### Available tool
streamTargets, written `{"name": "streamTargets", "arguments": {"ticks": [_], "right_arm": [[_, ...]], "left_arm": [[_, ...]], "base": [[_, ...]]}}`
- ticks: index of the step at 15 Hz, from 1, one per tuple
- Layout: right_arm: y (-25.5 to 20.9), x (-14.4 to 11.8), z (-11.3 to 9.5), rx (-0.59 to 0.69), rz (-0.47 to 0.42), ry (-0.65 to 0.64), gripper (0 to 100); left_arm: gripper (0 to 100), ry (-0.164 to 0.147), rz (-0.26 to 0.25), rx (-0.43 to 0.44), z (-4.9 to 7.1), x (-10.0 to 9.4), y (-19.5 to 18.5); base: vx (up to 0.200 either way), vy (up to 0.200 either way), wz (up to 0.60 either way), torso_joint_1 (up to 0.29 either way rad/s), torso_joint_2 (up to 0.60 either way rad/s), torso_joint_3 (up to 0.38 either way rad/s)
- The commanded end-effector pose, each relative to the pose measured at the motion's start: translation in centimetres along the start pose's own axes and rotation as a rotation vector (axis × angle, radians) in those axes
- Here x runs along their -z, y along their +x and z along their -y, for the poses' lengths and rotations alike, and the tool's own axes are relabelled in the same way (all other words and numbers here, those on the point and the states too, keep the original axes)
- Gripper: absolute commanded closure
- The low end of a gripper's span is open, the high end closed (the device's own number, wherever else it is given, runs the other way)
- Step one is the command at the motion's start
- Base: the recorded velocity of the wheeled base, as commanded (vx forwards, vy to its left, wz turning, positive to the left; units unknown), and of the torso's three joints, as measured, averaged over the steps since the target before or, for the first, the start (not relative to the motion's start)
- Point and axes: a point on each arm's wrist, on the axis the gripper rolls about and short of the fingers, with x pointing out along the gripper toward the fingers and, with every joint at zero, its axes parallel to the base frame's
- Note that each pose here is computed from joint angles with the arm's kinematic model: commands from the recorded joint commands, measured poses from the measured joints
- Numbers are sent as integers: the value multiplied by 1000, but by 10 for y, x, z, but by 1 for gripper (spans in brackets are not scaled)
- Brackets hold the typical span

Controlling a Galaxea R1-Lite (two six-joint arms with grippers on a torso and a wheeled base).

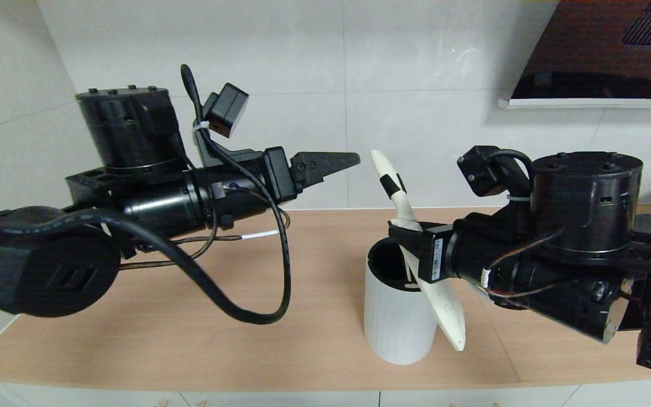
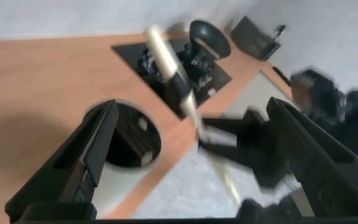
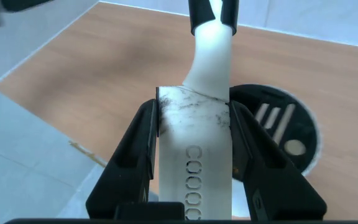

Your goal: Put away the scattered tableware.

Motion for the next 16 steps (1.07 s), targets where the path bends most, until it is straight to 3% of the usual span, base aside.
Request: {"name": "streamTargets", "arguments": {"ticks": [1, 5, 8, 11, 16], "right_arm": [[8, 6, -5, -9, -20, 14, 100], [15, 14, -11, 0, -38, 9, 100], [13, 15, -15, -1, -35, 7, 100], [10, 16, -20, -19, -36, 5, 100], [10, 18, -21, -25, -43, 3, 100]], "left_arm": [[0, -22, -36, -12, -12, 10, 17], [0, -41, -94, 15, -14, 31, 38], [0, -41, -110, 26, -22, 45, 54], [0, -41, -106, 28, -25, 45, 60], [0, -11, -57, 58, -15, 35, 54]], "base": [[0, 0, 0, 0, 0, 0], [0, 0, 0, 0, 0, 0], [0, 0, 0, 0, 0, 0], [0, 0, 0, 0, 0, 0], [0, 0, 0, 0, 0, 0]]}}
